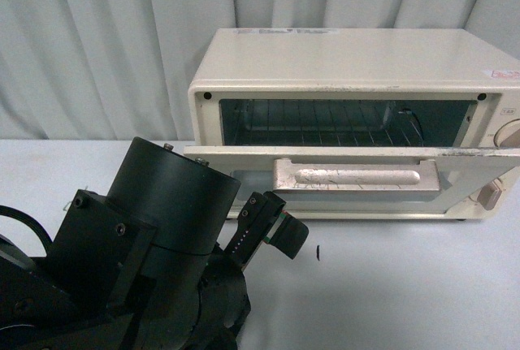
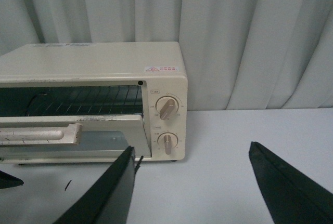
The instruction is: Open oven
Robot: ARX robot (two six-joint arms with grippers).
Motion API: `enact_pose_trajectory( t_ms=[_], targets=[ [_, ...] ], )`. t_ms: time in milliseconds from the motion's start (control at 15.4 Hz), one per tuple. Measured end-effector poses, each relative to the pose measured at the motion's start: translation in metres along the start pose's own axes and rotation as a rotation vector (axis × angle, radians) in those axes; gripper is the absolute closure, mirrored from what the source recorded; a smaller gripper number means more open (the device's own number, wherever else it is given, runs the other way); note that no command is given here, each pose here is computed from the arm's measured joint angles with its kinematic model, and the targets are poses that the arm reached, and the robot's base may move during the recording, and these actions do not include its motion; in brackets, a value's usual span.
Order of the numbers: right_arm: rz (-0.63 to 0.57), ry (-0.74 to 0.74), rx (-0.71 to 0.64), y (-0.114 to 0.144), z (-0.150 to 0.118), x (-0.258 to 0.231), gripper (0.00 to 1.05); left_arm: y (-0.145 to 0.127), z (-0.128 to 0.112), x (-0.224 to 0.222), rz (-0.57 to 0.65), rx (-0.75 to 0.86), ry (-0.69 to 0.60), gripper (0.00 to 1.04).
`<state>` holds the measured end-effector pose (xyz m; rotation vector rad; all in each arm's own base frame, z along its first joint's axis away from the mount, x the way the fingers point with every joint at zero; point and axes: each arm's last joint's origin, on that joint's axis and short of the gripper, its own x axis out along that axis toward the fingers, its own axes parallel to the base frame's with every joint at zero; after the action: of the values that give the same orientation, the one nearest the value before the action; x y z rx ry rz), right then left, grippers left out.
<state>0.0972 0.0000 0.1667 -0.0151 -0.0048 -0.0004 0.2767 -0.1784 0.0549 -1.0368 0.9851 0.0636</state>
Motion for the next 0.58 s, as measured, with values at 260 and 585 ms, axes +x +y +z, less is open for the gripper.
enact_pose_trajectory(
  t_ms=[260,585],
  targets=[
    [0.0,0.001,0.0,0.0,0.0,0.0,0.07,0.018,-0.008,-0.006,-0.118,-0.009,-0.181,0.07],
    [0.0,0.001,0.0,0.0,0.0,0.0,0.06,0.019,-0.009,-0.054,-0.216,0.166,-0.171,0.07]
  ],
)
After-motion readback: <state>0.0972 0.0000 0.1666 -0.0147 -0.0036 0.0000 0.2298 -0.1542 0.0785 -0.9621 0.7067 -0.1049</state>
